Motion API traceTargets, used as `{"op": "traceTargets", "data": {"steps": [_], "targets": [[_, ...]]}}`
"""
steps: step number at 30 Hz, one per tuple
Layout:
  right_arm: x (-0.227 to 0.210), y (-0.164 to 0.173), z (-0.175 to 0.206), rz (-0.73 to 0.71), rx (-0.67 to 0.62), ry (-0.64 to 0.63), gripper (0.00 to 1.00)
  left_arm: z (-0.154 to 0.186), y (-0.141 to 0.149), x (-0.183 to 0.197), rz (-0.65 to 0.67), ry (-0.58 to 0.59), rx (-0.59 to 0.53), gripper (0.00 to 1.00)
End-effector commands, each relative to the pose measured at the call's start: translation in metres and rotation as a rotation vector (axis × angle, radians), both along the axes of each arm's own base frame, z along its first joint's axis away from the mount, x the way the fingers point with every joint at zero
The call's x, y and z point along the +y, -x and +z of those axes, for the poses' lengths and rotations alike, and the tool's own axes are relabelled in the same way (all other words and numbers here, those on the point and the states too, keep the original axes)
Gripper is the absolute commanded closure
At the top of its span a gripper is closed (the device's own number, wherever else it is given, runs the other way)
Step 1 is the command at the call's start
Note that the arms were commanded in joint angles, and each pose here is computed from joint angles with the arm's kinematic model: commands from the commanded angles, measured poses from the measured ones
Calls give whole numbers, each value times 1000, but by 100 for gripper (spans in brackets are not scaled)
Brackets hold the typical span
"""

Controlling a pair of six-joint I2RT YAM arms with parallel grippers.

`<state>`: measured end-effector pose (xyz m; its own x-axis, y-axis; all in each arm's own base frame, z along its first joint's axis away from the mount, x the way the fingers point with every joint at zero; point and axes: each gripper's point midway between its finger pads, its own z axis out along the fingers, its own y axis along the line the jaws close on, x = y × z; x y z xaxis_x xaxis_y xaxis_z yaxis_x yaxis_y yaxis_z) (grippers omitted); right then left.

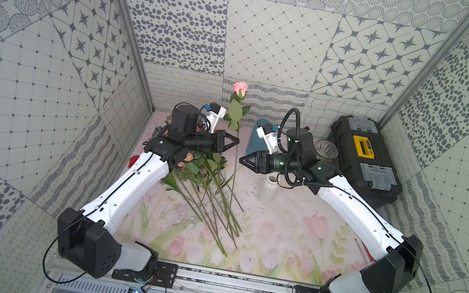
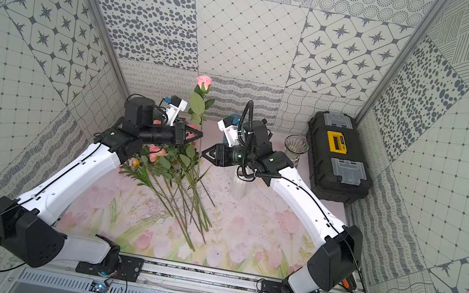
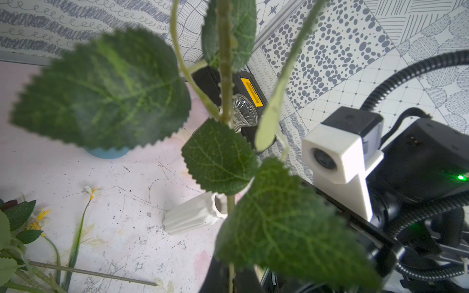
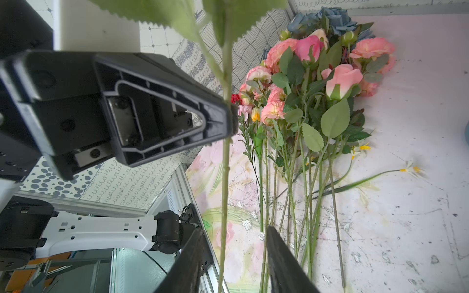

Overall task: Place the pink flowers into the vase
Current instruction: Pick up the flower at the center of the board.

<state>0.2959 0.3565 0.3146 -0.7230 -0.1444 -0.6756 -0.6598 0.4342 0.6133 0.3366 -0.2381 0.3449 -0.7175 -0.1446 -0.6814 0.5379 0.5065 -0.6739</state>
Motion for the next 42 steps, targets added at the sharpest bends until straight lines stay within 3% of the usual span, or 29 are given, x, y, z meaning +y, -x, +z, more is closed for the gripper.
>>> {"op": "traceTargets", "data": {"steps": [1,19,37,39,41,42], "targets": [[12,-1,24,22,-47,-64,60,8,10,-14,-85,8,-48,100],[17,-10,16,9,-51,-70,72,12,8,-18,-66,-10,-75,100],[17,-11,13,-9,-43,-103,100,22,4,-13,-20,-3,-90,100],[16,-13,12,-20,-47,-97,100,20,4,-12,-12,-12,-82,92],[15,-15,13,-34,-54,-91,100,15,2,-9,9,-35,-59,54],[14,-15,12,-40,-58,-86,100,12,1,-7,19,-50,-48,43]]}}
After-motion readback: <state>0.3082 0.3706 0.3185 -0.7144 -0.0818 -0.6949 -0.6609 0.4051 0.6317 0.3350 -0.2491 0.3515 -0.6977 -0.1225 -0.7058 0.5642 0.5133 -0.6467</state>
